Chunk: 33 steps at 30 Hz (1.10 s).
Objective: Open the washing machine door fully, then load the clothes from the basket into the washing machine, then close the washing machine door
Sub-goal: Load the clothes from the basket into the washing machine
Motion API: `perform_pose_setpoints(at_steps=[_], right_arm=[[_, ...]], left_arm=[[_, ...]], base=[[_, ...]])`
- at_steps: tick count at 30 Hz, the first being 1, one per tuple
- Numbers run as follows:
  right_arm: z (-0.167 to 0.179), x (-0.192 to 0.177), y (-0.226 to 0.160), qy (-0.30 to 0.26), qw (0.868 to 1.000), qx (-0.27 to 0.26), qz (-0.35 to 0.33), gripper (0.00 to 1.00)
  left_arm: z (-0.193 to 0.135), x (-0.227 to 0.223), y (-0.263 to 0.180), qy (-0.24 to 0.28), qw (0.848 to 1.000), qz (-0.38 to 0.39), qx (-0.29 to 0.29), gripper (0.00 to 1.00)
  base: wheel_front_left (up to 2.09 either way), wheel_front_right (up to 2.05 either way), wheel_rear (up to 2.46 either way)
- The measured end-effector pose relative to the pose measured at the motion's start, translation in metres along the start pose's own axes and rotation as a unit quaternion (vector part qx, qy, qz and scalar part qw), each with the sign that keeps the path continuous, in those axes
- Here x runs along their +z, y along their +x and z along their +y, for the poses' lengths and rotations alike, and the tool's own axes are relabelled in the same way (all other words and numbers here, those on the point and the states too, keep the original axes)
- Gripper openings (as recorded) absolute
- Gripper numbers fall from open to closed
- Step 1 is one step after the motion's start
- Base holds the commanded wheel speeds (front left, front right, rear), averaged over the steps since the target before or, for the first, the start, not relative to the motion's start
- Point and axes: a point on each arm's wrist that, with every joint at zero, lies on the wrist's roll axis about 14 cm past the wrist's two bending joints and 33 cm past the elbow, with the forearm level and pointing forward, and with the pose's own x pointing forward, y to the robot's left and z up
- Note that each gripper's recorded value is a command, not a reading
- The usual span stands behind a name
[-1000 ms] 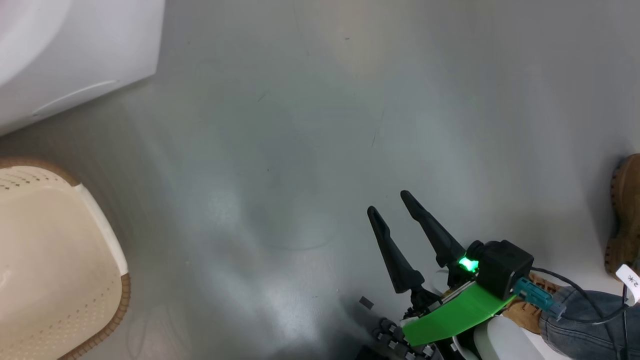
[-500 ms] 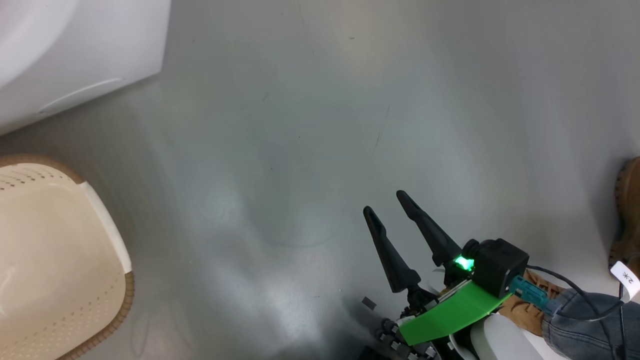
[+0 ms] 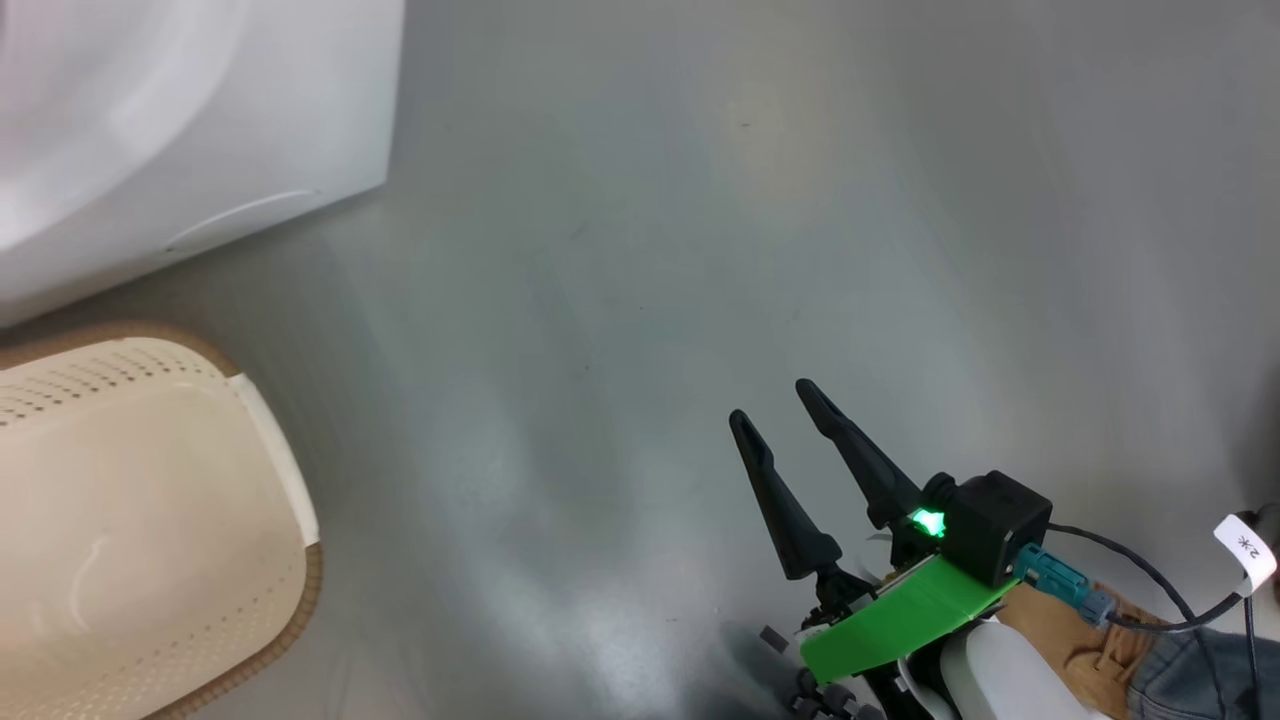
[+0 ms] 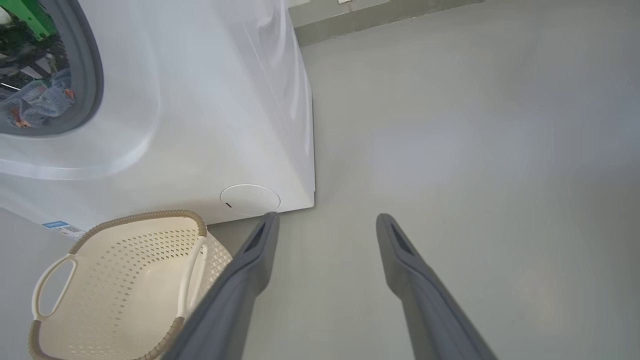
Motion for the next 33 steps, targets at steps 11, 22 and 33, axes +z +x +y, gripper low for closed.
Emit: perform_pose_setpoints(at_steps=[11,22,33], right_arm=[[0.016,0.010,0.014,-0.012,0.999,0.033,-0.018,1.00],[0.036,0.018,0.033,-0.029,0.997,0.070,-0.033,1.00],[0.056,0.017,0.047,-0.044,0.993,0.101,-0.038,1.00]], left_arm=[[0.002,-0.009,-0.032,0.000,1.000,0.018,-0.005,1.00],[0.022,-0.013,-0.067,-0.013,1.000,0.023,-0.002,1.00],[0.032,-0.019,-0.113,-0.009,1.000,0.012,-0.016,1.00]], base=[[0.00,0.00,0.00],[0.00,0.00,0.00],[0.00,0.00,0.00]])
